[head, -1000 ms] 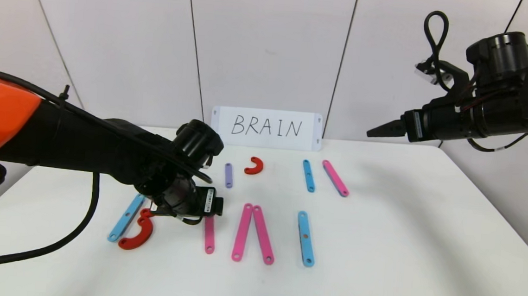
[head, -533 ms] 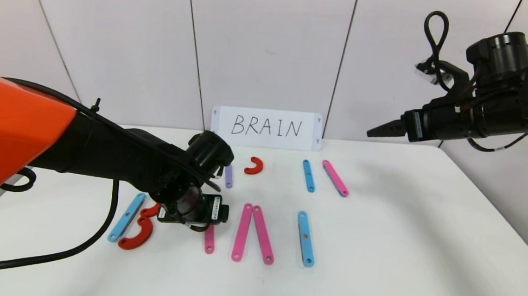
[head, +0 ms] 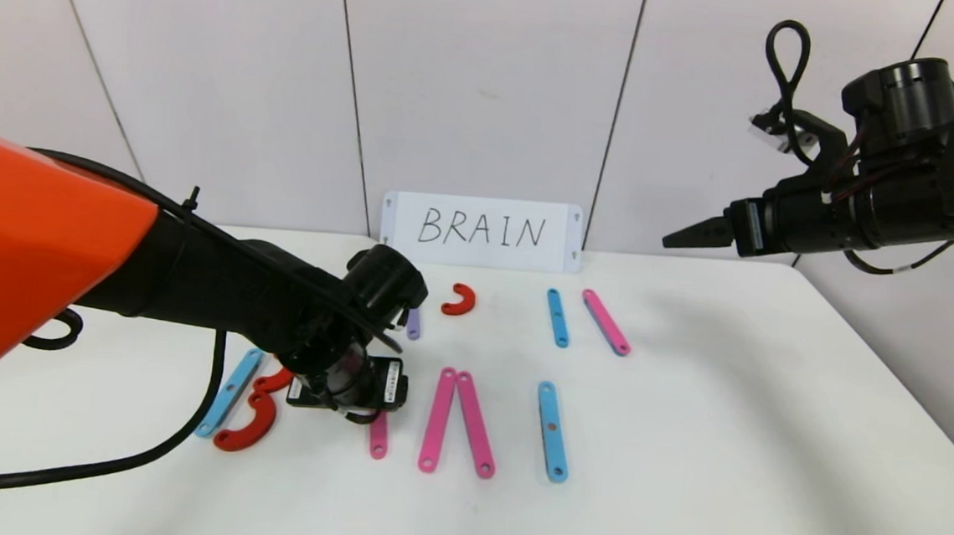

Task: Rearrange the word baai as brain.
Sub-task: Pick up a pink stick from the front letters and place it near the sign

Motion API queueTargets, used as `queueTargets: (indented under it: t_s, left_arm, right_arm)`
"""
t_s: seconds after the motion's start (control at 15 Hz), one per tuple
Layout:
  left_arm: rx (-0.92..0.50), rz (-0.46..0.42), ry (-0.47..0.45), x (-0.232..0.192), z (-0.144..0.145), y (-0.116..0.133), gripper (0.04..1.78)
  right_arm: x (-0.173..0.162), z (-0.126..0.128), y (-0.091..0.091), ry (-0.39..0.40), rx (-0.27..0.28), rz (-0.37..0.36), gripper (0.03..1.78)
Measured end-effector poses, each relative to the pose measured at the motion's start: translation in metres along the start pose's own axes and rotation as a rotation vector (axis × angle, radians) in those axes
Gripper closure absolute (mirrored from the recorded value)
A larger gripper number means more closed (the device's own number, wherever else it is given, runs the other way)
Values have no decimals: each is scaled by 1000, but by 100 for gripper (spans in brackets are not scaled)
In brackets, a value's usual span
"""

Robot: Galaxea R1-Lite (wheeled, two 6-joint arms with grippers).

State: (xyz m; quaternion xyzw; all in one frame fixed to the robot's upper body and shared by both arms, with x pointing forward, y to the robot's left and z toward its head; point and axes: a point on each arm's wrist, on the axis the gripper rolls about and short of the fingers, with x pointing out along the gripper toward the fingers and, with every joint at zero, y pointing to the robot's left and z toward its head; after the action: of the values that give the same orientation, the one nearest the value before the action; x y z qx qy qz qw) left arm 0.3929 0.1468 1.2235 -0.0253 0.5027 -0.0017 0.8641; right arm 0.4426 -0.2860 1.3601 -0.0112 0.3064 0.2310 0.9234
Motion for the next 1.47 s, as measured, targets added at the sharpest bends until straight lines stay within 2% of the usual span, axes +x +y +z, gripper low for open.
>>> queueTargets:
  t_s: [0.13, 0.33, 0.47, 0.53, 0.93, 1.27, 1.47]
  left_arm:
    - [1, 1, 3, 1, 0, 0, 64]
    - [2, 3, 8, 3, -1, 0, 120]
    - [2, 4, 9, 3, -1, 0, 148]
    - [2, 3, 9, 3, -1, 0, 154]
    - [1, -5, -3, 0, 2, -1, 155]
    - [-6, -63, -109, -25, 29, -8, 155]
    - [49, -107, -182, -39, 46, -14, 155]
  right_arm:
    - [0, 0, 0, 0, 0, 0, 7]
    - [0, 0, 0, 0, 0, 0, 7]
    - [0, 0, 0, -1, 0, 0, 7]
    - [0, 0, 0, -2, -1, 0, 7]
    - [-1, 0, -1, -2, 0, -2, 7]
    - [-3, 2, -4, -9, 5, -12, 7]
    - [-4, 3, -7, -16, 5, -19, 7]
